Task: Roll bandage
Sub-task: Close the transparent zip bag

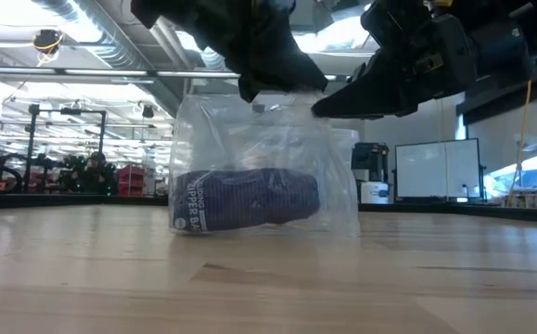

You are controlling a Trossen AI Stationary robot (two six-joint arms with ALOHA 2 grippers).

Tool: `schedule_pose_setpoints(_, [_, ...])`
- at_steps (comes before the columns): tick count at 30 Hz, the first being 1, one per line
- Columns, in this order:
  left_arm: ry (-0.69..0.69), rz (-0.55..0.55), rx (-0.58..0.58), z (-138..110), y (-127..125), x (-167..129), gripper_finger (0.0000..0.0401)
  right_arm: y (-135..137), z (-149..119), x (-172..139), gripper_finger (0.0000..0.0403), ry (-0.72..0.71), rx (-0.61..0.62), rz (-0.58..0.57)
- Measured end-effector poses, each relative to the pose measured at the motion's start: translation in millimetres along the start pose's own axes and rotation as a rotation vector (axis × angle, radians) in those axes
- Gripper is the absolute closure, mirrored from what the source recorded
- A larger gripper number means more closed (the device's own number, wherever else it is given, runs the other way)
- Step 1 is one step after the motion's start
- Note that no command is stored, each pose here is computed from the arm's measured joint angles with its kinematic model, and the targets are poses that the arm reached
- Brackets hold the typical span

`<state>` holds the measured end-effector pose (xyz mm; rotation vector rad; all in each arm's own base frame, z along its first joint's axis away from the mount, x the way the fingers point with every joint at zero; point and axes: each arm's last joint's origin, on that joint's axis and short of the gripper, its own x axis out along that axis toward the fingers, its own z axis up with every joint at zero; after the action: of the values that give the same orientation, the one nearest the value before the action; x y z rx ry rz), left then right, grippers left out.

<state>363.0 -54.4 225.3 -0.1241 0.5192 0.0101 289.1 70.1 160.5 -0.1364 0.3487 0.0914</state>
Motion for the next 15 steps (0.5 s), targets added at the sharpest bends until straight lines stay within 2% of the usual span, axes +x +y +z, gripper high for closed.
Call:
schedule_pose_setpoints(4, [-0.021,0.076,0.065,0,-1,0,0.0393,0,0,0,0.0371,0.003,0.003,-0.007])
schedule_pose_setpoints(9, [-0.014,0.088,0.119,1,-3,-1,0.0398,-1,0,0,0.0371,0.002,0.004,-0.017])
schedule_pose_setpoints(15, [-0.018,0.233,0.242,-3,-18,-5,0.04,-1,1,0,0.0371,0.0,0.059,-0.027])
